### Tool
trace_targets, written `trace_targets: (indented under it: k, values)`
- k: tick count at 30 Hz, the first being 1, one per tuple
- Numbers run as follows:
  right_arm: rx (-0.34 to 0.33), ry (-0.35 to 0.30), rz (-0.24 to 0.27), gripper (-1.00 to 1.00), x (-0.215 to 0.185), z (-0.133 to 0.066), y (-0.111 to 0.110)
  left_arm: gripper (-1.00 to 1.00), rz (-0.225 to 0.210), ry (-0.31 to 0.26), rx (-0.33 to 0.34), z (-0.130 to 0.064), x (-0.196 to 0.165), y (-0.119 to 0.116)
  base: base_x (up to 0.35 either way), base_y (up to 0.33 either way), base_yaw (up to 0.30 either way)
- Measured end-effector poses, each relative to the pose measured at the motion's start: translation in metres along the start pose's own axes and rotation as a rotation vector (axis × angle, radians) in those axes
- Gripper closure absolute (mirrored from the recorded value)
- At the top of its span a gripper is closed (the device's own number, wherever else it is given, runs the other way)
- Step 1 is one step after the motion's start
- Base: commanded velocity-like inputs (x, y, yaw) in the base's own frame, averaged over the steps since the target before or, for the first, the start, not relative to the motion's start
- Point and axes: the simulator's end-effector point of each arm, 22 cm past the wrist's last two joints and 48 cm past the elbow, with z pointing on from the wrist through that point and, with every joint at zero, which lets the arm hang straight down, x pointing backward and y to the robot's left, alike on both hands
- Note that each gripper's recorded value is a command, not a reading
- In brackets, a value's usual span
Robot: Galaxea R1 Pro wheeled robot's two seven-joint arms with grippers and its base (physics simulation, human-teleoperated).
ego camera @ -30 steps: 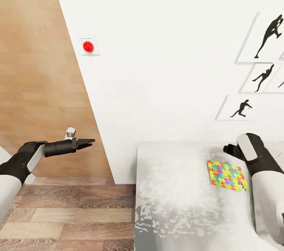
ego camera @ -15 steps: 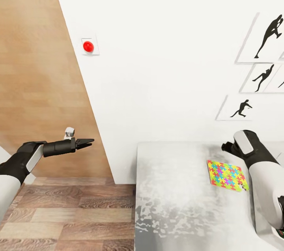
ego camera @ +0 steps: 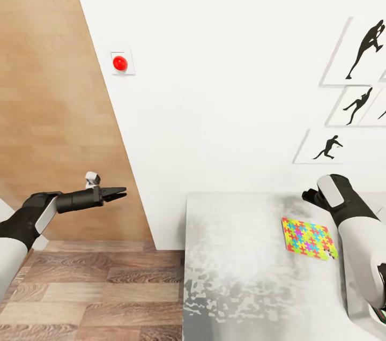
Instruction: Put all the toys in the child's room - the three board games (two on the bed and one on the table), the two jigsaw puzzles on the table, and the tennis ball on the table - inside the toy box on the table in the child's room.
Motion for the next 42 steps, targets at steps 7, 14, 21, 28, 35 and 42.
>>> trace_targets:
  k: [7, 14, 21, 28, 35, 42]
  values:
    - [0.001, -0.008, 0.012, -1.00, 0.000, 0.002, 0.000, -1.00, 0.000, 0.000, 0.019, 0.000, 0.000, -0.004, 0.000, 0.000, 0.000]
    - [0.023, 0.008, 0.025, -1.00, 0.011, 0.013, -0.006, -1.00, -0.001, 0.001, 0.020, 0.000, 0.000, -0.004, 0.000, 0.000, 0.000]
    - [0.024, 0.004, 0.029, -1.00, 0.014, 0.018, -0.006, -1.00, -0.007, 0.005, 0.017, 0.001, 0.003, 0.000, 0.000, 0.000, 0.000]
    - [0.022, 0.011, 0.010, -1.00, 0.020, 0.025, -0.003, -1.00, -0.017, 0.009, 0.013, 0.002, 0.006, 0.006, 0.000, 0.000, 0.000]
    - [0.042, -0.013, -0.033, -1.00, 0.023, 0.033, 0.000, -1.00, -0.028, 0.014, 0.010, 0.004, 0.009, 0.012, 0.000, 0.000, 0.000]
    - [0.063, 0.008, -0.042, -1.00, 0.034, 0.043, -0.004, -1.00, -0.038, 0.018, 0.007, 0.005, 0.012, 0.019, 0.000, 0.000, 0.000]
